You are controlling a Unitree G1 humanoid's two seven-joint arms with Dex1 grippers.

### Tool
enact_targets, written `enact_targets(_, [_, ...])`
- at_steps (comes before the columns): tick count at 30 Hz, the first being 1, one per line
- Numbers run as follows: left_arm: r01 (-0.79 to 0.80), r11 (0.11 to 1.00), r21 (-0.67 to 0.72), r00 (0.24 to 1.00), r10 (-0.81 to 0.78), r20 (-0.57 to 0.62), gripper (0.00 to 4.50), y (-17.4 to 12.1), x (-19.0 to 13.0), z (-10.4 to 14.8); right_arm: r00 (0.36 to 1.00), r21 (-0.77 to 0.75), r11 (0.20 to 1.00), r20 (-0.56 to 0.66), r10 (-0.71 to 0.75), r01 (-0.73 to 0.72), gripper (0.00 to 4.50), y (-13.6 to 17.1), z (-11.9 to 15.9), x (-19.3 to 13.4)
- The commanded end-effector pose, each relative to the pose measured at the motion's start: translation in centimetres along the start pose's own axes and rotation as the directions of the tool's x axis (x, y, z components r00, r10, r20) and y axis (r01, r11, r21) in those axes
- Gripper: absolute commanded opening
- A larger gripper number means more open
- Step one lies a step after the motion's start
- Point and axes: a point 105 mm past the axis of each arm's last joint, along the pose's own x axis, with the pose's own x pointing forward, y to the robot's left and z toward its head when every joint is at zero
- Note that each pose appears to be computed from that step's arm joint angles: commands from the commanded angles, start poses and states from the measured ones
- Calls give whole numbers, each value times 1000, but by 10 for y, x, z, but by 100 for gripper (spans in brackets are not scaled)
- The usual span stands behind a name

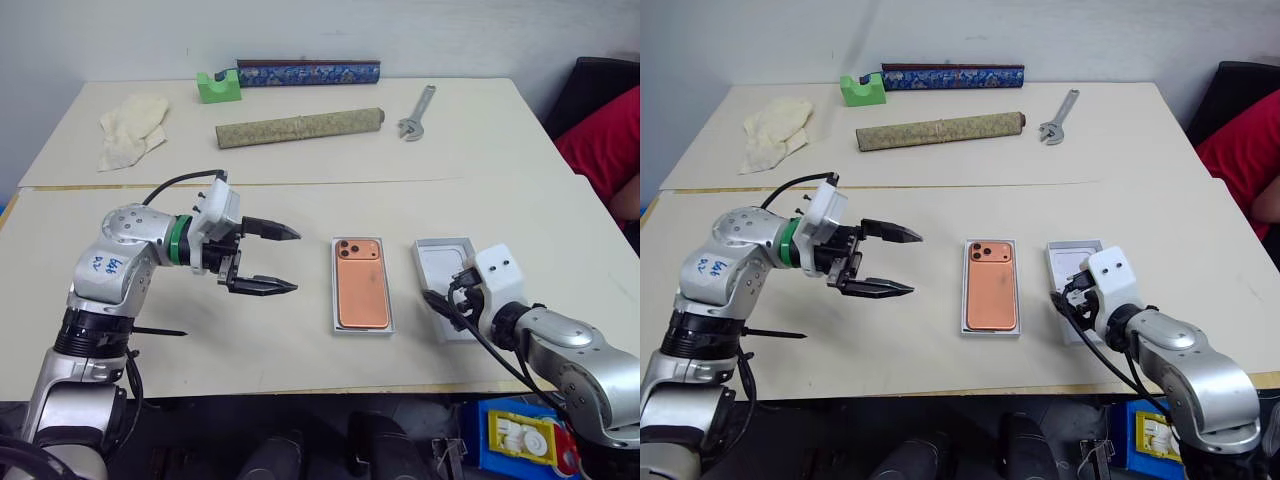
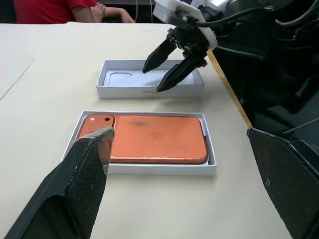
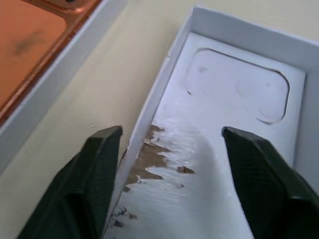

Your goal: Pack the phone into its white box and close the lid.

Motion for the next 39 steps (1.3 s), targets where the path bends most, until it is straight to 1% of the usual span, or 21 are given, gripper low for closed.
enact_targets(1, [-18,998,63,1000,17,8,450,0,-2,14,1000,31,1000,-23,-3,3,181,4,-7,4])
enact_targets(4, [-23,998,61,1000,23,1,450,0,-2,13,1000,34,999,-23,1,0,77,6,-7,5])
enact_targets(6, [-34,998,55,999,34,-3,450,1,-3,11,1000,35,999,-13,13,-12,18,7,-3,3])
enact_targets(7, [-38,998,52,999,39,-4,450,2,-3,11,1000,26,1000,-6,17,-17,2,7,-1,2])
enact_targets(8, [-41,998,50,999,41,-4,450,2,-3,10,1000,18,1000,-1,20,-20,2,7,1,2])
enact_targets(10, [-52,998,43,999,53,-15,450,1,-5,7,994,34,995,71,87,-90,2,17,18,0])
enact_targets(12, [-68,997,42,997,70,-44,450,0,-9,-1,954,107,957,167,249,-269,2,42,41,-6])
enact_targets(13, [-79,996,43,995,81,-59,450,0,-12,-5,907,153,905,215,361,-397,2,60,52,-10])
enact_targets(15, [-107,993,41,991,110,-75,450,0,-17,-9,800,208,781,285,528,-589,2,86,66,-19])
enact_targets(18, [-164,986,26,982,166,-91,450,2,-29,-15,630,256,577,356,690,-776,2,117,85,-24])
enact_targets(19, [-186,982,20,977,187,-100,450,1,-34,-17,563,264,497,382,733,-827,2,128,94,-24])
enact_targets(21, [-227,974,11,967,227,-120,450,0,-44,-22,462,301,359,434,773,-883,2,143,110,-20])
enact_targets(23, [-269,963,2,954,267,-139,450,-3,-52,-27,394,364,231,482,782,-902,2,154,122,-12])
enact_targets(24, [-283,959,0,949,280,-145,450,-3,-55,-28,379,393,186,498,780,-901,2,157,126,-9])
enact_targets(26, [-324,946,-12,934,318,-163,450,-6,-62,-33,395,485,127,503,769,-865,2,162,127,5])
enact_targets(28, [-362,932,-32,919,351,-181,450,-10,-71,-39,436,593,68,504,745,-802,2,169,125,24])
enact_targets(30, [-382,923,-48,910,367,-194,450,-14,-75,-44,483,673,35,493,723,-739,2,172,120,38])
enact_targets(33, [-388,920,-59,904,367,-219,392,-14,-75,-52,539,729,54,452,710,-683,0,173,106,47])
enact_targets(36, [-386,920,-71,900,358,-251,298,-11,-71,-62,594,769,72,427,682,-636,0,169,94,53])
enact_targets(37, [-386,920,-65,895,357,-269,268,-5,-67,-69,629,786,97,407,662,-610,0,166,87,57])
enact_targets(39, [-375,925,-60,894,345,-285,207,3,-60,-78,665,803,121,388,638,-584,0,163,79,60])
